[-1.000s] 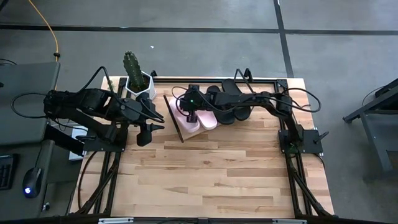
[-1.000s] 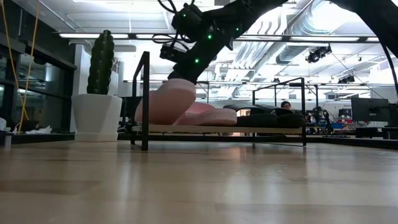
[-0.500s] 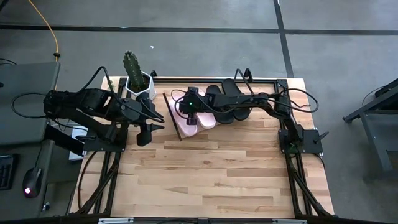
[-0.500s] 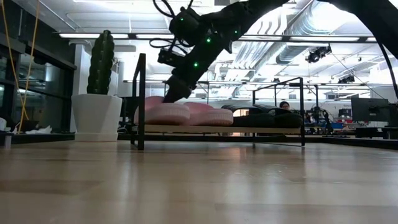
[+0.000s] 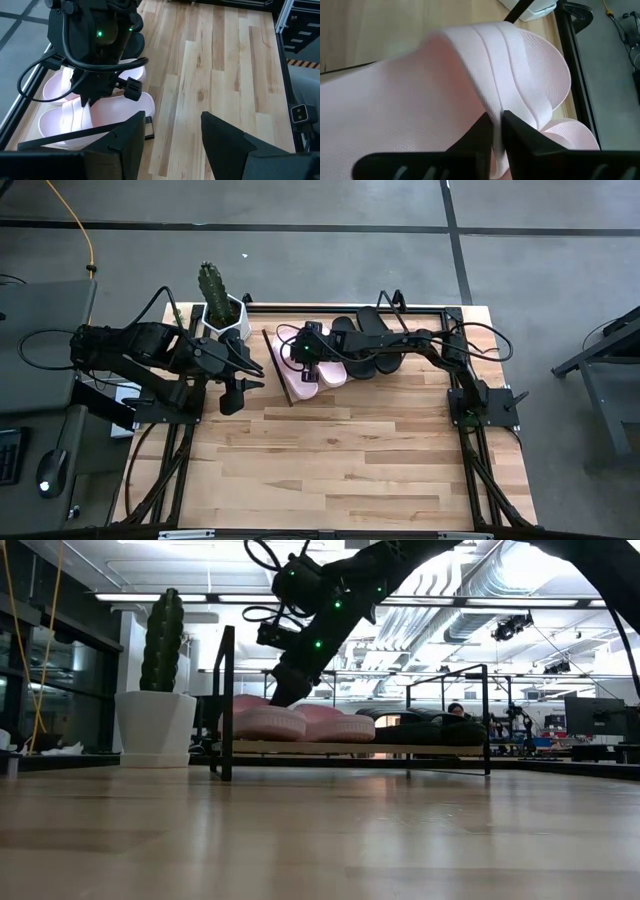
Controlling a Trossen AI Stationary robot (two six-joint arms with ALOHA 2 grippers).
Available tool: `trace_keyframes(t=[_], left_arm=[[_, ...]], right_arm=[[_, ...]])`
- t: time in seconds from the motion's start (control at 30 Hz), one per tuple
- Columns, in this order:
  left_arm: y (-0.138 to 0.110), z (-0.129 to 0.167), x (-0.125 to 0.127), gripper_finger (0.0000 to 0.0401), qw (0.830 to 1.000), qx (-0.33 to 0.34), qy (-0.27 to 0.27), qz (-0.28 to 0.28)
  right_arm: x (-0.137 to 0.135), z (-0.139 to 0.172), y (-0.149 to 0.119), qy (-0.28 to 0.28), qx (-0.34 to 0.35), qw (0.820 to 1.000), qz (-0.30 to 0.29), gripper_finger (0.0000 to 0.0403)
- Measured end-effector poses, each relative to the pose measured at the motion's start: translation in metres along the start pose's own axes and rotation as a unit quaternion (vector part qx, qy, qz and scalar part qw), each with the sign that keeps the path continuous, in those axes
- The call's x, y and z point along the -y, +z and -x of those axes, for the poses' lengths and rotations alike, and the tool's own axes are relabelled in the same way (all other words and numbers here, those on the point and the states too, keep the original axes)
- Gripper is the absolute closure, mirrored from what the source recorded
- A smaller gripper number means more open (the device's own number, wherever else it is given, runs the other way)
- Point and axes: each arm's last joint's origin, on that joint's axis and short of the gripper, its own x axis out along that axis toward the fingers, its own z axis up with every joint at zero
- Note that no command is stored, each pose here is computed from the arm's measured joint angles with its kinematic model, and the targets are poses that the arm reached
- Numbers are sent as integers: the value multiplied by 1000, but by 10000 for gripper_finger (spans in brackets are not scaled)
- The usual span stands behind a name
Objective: Pick and place slides into the shelf
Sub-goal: Put the bottom pink slide on the shelf, then return to Home Position
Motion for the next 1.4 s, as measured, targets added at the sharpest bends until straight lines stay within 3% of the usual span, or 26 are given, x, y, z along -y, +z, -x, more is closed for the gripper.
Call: trace_keyframes(t=[0.4, 0.8, 1.4], left_arm=[[0, 0, 0, 224, 1000, 0, 0, 0], [0, 0, 0, 224, 1000, 0, 0, 0], [0, 0, 0, 224, 1000, 0, 0, 0]], right_arm=[[-8, 1, 1, 8, -2, 1000, 25, 305], [-25, 5, 5, -40, -22, 997, 56, 225], [-41, 37, 21, -46, 2, 997, 64, 212]])
